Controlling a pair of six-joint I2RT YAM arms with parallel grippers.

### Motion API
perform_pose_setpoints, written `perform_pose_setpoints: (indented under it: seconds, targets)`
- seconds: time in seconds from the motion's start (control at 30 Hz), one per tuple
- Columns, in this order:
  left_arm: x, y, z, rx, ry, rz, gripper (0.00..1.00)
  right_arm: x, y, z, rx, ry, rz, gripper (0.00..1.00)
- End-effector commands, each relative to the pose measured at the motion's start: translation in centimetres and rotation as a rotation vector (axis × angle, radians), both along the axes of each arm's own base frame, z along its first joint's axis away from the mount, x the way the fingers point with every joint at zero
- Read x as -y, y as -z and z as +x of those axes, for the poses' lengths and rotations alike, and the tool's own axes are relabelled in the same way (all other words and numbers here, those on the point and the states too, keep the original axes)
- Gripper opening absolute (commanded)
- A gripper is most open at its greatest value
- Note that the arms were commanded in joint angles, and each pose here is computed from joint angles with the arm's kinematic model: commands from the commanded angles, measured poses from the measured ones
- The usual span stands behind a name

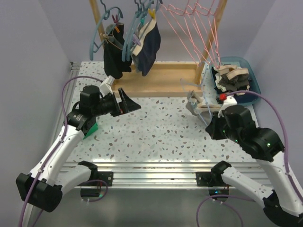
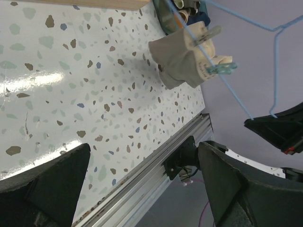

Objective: Remove the underwear clipped to the hanger

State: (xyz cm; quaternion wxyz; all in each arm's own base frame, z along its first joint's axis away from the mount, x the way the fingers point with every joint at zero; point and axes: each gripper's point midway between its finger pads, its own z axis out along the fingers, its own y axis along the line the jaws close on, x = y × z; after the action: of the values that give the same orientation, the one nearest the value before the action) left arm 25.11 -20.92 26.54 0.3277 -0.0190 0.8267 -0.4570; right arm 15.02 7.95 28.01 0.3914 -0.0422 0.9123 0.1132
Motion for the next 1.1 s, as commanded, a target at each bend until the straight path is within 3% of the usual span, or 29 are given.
perform_pose_setpoints:
  seconds: [0.0,0.4,0.8,1.07]
  targets:
    - [-0.2,-0.2,-0.5,0.005,-0.018,-0.006,1.0,-4.3,3.6,0.5,-0.091,-0.146,0.079,0.0]
    - [-1.5,4.7,-0.2,-0.058,-0.243,-0.021,1.0,-10.8,9.1,2.2,-0.154,-0.254,0.294,0.0]
    - [7.9,8.2,2.0,-0.133,-0.24,0.111,1.0,-12.0,14.0,1.5,-0.239,-0.285,0.242,0.0]
    - [10.7,9.3,2.9,-0.129,-0.304,0.248,1.0,-11.5,15.2,1.9,-0.245,-0.262,0.19,0.0]
